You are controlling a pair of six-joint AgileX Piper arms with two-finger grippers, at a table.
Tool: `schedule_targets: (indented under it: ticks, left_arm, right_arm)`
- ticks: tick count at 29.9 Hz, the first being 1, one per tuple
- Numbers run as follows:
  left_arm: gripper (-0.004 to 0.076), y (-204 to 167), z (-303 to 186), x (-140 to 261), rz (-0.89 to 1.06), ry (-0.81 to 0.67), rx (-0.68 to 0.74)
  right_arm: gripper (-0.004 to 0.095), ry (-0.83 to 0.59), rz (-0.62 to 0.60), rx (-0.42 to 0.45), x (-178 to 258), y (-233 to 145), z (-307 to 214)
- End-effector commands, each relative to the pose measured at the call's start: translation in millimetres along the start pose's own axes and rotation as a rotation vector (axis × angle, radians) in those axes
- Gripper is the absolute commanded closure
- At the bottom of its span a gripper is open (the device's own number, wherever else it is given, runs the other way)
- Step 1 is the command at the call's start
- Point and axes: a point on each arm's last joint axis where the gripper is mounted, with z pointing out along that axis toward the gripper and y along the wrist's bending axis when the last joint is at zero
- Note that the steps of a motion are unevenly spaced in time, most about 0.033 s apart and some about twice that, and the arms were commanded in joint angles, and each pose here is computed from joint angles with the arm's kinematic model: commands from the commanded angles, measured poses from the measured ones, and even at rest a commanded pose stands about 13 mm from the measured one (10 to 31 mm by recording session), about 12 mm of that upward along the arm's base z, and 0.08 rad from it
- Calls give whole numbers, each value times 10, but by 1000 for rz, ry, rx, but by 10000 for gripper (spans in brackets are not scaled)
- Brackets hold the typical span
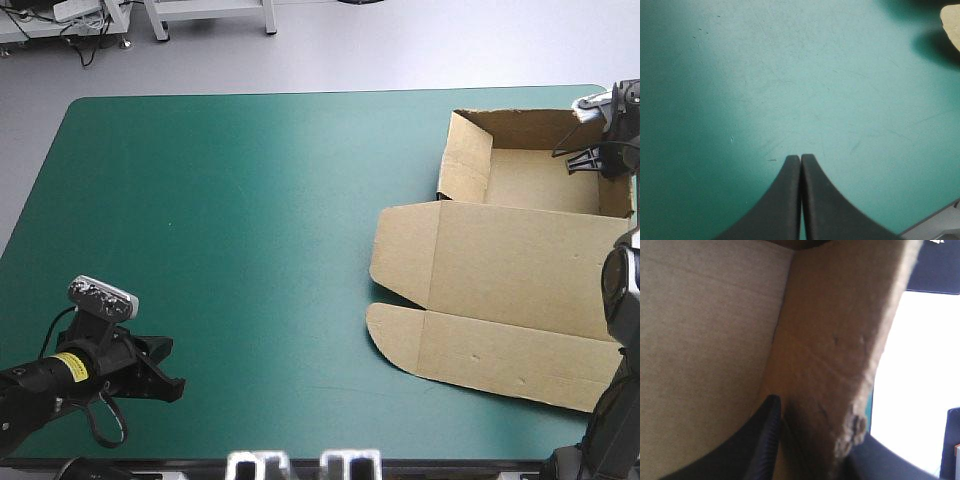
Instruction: Fold the box
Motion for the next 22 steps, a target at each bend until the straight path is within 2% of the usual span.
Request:
schedule_targets:
  ticks: [1, 7, 13, 17, 20, 22]
  left_arm:
    - [734, -30, -52, -91, -9, -73, 22]
    - [734, -30, -52, -91, 2, -73, 21]
    - [734, -30, -52, -91, 2, -73, 21]
    - [734, -30, -52, -91, 2, -73, 21]
    - [734, -29, -53, -95, 4, -77, 21]
    - [734, -28, -54, -108, 19, -91, 19]
  right_arm:
    - [508, -77, 6, 87, -11, -168, -316]
    - [448, -74, 36, 86, -7, -169, -316]
    - [449, -57, 46, 106, 4, -209, -381]
    - [460, -84, 90, 109, -32, -288, -644]
    - [547, -205, 215, 51, -78, -302, -984]
    - [698, -292, 238, -2, -97, -260, -1270]
